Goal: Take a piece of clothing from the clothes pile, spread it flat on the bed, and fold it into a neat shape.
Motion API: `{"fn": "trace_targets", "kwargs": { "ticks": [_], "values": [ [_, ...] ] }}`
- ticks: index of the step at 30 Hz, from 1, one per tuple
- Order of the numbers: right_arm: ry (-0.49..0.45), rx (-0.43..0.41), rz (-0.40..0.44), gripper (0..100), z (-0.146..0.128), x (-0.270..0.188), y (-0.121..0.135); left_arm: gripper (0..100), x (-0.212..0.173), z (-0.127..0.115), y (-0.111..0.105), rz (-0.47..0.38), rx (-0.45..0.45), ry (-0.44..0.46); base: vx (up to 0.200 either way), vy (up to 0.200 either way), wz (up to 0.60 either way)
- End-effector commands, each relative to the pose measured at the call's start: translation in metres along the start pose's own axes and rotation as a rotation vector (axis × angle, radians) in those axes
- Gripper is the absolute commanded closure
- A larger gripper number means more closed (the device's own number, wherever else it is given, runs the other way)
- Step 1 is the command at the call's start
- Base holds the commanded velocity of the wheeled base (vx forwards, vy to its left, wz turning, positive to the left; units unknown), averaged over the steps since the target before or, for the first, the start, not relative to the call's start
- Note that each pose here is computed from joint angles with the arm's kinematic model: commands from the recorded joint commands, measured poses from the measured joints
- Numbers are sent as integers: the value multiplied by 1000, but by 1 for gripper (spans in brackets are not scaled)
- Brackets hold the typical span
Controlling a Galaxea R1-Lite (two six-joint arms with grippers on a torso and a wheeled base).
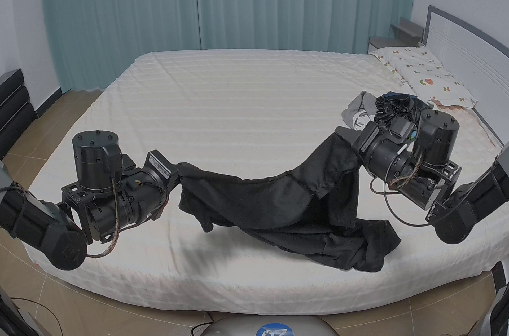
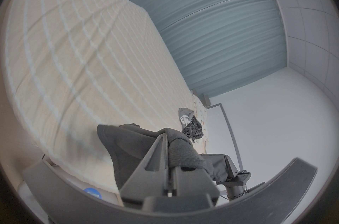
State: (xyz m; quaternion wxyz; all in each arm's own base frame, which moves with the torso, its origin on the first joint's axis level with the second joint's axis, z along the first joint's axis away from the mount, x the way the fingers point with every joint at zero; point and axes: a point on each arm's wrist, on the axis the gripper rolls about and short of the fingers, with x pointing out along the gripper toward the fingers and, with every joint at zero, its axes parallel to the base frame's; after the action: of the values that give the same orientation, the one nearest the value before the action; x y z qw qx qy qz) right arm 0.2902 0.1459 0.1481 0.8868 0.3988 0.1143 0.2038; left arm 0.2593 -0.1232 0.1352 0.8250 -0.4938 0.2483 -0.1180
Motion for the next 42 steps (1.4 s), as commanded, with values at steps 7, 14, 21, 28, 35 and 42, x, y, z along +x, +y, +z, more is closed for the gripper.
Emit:
{"fn": "trace_targets", "kwargs": {
  "ticks": [7,14,21,28,35,42],
  "values": [
    [-21,-1,67,100,15,-87,28,100,-41,-18,-20,-5,64,97,-200,0,0],
    [-91,-1,166,100,49,-146,68,100,-73,-6,-49,-99,65,53,-200,0,0],
    [-217,-36,323,100,103,-202,125,100,-107,22,-103,-222,64,-8,-29,0,0],
    [-286,-76,231,100,150,-134,128,100,-64,45,-105,-120,45,-51,0,0,0],
    [-267,-83,150,100,154,-42,96,100,-13,62,-87,-24,17,-66,0,0,0],
    [-278,-127,137,100,151,17,69,100,24,73,-74,3,-8,-6,171,0,0]
  ]
}}
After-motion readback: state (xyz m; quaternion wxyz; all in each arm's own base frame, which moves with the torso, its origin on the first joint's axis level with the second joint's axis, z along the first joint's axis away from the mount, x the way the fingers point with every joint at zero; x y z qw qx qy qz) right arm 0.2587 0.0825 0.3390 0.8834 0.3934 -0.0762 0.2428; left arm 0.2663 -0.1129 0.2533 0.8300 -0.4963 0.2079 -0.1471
